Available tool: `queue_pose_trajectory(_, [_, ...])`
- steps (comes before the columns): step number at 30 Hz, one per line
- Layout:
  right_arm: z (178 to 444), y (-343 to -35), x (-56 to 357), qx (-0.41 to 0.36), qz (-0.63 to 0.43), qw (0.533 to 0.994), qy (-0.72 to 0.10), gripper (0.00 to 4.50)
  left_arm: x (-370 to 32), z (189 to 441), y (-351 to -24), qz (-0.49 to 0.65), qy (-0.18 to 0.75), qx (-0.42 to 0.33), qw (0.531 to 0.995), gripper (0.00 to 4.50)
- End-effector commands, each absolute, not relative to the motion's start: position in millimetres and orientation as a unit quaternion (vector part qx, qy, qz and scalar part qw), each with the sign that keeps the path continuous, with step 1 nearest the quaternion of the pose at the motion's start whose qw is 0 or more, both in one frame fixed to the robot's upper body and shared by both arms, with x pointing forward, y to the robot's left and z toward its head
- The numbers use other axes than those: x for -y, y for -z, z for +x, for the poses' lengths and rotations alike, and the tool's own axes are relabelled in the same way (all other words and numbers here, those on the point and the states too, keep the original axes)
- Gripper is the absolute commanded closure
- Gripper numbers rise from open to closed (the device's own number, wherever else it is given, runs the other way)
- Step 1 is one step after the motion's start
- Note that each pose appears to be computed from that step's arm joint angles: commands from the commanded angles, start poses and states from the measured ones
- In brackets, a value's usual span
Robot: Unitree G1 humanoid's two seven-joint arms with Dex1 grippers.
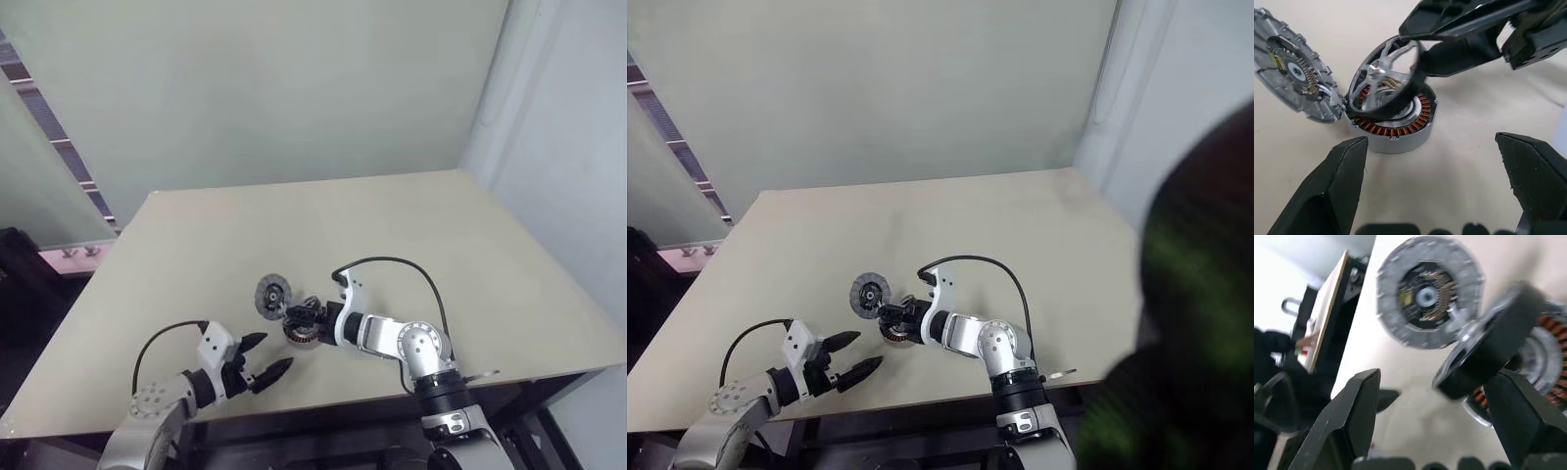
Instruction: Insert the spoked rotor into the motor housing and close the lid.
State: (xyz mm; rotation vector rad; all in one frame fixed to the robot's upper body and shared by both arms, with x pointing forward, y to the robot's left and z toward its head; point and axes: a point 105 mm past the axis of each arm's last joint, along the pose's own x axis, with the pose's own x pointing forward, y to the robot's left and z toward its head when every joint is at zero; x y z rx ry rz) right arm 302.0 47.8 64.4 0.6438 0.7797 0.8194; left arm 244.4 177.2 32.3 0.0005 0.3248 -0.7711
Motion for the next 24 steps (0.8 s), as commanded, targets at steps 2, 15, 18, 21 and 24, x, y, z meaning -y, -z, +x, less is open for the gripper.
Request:
queue_pose_trajectory(2, [296,-88,-39,-0.341,0.241,0.805,-0.422,0.95,-176,251,-42,0.011,0.380,-0.136,0.915,0.00])
queue_pose_trajectory(15, [297,-67,1,-0.351,0.110,0.835,-0.409,0.95,-173,252,-43,0.011,0.387,-0.134,0.912,0.00])
queue_pose_trajectory(18, [296,-64,3,-0.344,0.087,0.836,-0.418,0.95,-173,252,-44,0.012,0.388,-0.134,0.912,0.00])
queue_pose_trajectory(21, [290,-61,-1,-0.341,0.088,0.830,-0.433,0.95,-172,252,-43,0.012,0.389,-0.134,0.911,0.00])
queue_pose_trajectory(24, [289,-58,-5,-0.330,0.094,0.832,-0.436,0.95,-173,253,-43,0.013,0.389,-0.136,0.911,0.00])
